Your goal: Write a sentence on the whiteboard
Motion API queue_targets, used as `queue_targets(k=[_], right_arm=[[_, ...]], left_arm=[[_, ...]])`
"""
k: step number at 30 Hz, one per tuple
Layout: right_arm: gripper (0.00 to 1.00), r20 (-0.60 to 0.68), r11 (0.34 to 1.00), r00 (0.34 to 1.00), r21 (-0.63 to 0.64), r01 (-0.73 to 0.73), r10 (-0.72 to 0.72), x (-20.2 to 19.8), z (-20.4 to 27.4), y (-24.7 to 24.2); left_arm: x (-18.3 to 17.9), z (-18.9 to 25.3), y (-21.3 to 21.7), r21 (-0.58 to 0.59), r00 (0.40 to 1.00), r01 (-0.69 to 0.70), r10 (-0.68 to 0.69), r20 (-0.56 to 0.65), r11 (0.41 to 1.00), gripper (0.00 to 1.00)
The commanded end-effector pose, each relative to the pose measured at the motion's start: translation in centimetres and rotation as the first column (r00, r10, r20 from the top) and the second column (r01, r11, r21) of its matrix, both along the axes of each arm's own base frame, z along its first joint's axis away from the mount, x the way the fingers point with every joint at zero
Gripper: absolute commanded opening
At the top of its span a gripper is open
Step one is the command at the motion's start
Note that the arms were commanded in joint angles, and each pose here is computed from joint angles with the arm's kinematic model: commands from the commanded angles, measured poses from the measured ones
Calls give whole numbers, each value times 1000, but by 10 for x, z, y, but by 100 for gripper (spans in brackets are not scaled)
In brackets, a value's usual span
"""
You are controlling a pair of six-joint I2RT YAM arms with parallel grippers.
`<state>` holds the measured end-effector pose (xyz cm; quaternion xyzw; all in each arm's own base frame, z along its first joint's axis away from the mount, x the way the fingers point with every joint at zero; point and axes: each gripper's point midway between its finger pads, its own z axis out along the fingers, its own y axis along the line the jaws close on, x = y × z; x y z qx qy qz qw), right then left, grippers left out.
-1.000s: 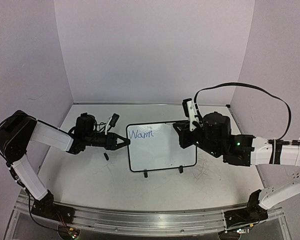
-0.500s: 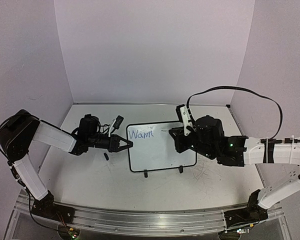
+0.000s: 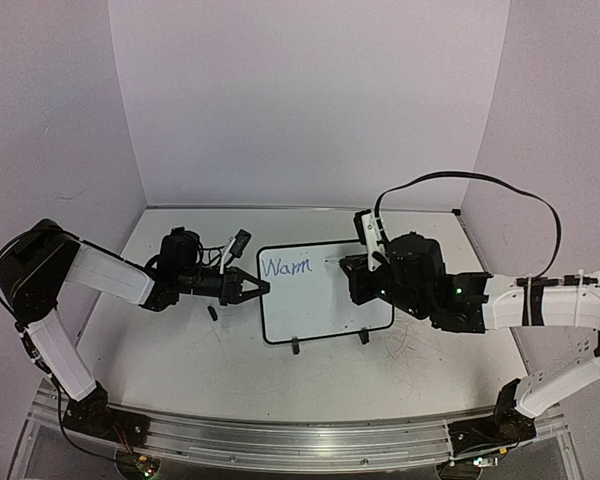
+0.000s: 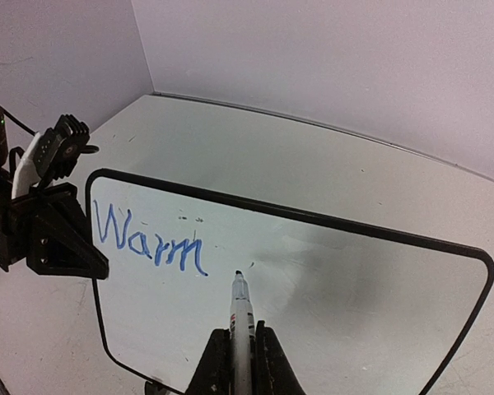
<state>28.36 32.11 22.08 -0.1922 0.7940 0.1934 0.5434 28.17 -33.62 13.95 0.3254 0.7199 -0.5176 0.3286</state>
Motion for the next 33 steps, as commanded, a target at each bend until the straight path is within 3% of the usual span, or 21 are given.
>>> queue_targets(k=[1, 33], right_arm=[[0, 19, 997, 998, 45, 62, -63, 10, 10, -2], [0, 28, 992, 993, 64, 112, -114, 27, 9, 1]], left_arm=[[12, 0, -1, 13, 998, -43, 42, 36, 999, 1], [8, 4, -2, 5, 999, -24, 24, 38, 1000, 0]])
